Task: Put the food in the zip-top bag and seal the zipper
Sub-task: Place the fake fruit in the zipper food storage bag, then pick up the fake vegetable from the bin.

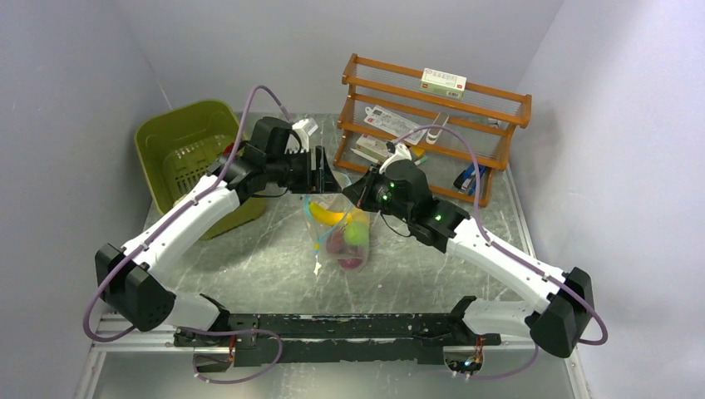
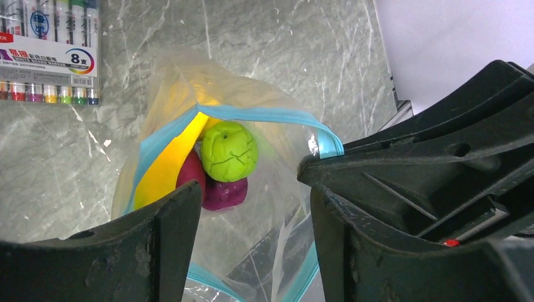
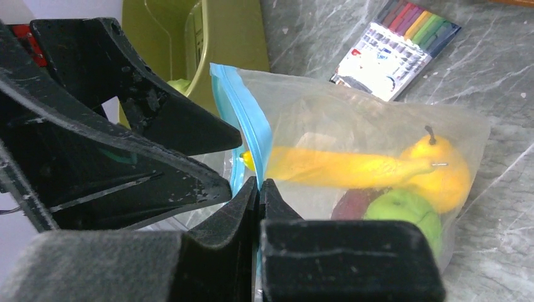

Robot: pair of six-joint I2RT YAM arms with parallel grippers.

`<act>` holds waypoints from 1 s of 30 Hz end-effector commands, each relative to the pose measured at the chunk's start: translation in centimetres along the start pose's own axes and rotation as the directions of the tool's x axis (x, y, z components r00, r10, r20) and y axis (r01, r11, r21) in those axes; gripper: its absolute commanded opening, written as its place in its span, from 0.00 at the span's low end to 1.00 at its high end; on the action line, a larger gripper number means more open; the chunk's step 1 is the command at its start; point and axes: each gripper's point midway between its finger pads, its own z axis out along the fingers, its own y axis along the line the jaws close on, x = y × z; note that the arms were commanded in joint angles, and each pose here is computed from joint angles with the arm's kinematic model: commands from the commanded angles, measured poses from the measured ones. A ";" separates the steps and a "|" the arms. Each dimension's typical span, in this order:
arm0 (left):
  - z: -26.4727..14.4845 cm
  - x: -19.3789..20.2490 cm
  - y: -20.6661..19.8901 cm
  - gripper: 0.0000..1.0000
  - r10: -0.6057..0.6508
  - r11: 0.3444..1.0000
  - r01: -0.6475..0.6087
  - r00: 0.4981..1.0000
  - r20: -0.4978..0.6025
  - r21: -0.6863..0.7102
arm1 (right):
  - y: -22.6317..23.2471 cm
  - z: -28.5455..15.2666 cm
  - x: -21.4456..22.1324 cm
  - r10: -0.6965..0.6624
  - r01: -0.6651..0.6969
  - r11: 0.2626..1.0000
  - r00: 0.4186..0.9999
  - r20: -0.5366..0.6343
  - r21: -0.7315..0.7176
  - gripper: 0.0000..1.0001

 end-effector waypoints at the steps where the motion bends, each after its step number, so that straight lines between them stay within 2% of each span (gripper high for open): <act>1: -1.8 -1.7 -2.2 0.66 0.064 0.995 -0.070 0.994 0.086 0.066 | 0.8 -1.0 -1.5 -0.011 0.012 1.000 0.999 0.051 -0.018 0.00; 6: -4.5 -4.3 -1.9 0.69 0.141 0.990 -0.135 0.970 0.196 -0.042 | 0.6 -2.5 -3.0 -0.024 0.024 1.000 0.994 0.107 0.005 0.00; 10: -6.9 -6.5 -0.3 0.67 0.213 0.967 -0.161 0.934 0.287 -0.197 | 0.0 -3.7 -3.6 -0.041 0.037 0.999 0.990 0.138 0.035 0.00; 14: -9.6 -8.1 2.3 0.67 0.283 0.916 -0.133 0.882 0.376 -0.378 | -1.5 -5.2 -4.2 -0.092 0.075 0.990 0.984 0.150 0.118 0.00; 17: -11.0 -8.9 5.0 0.68 0.331 0.851 -0.097 0.863 0.383 -0.517 | -1.8 -6.9 -5.5 -0.123 0.095 0.984 0.975 0.186 0.153 0.00; 23: -12.2 -9.7 9.8 0.67 0.269 0.829 0.002 0.876 0.401 -0.559 | -1.9 -8.9 -7.1 -0.182 0.141 0.969 0.963 0.198 0.204 0.00; 30: -14.7 -10.8 18.4 0.66 0.153 0.762 0.162 0.895 0.418 -0.627 | -3.4 -7.9 -4.5 -0.188 0.159 0.968 0.971 0.144 0.193 0.00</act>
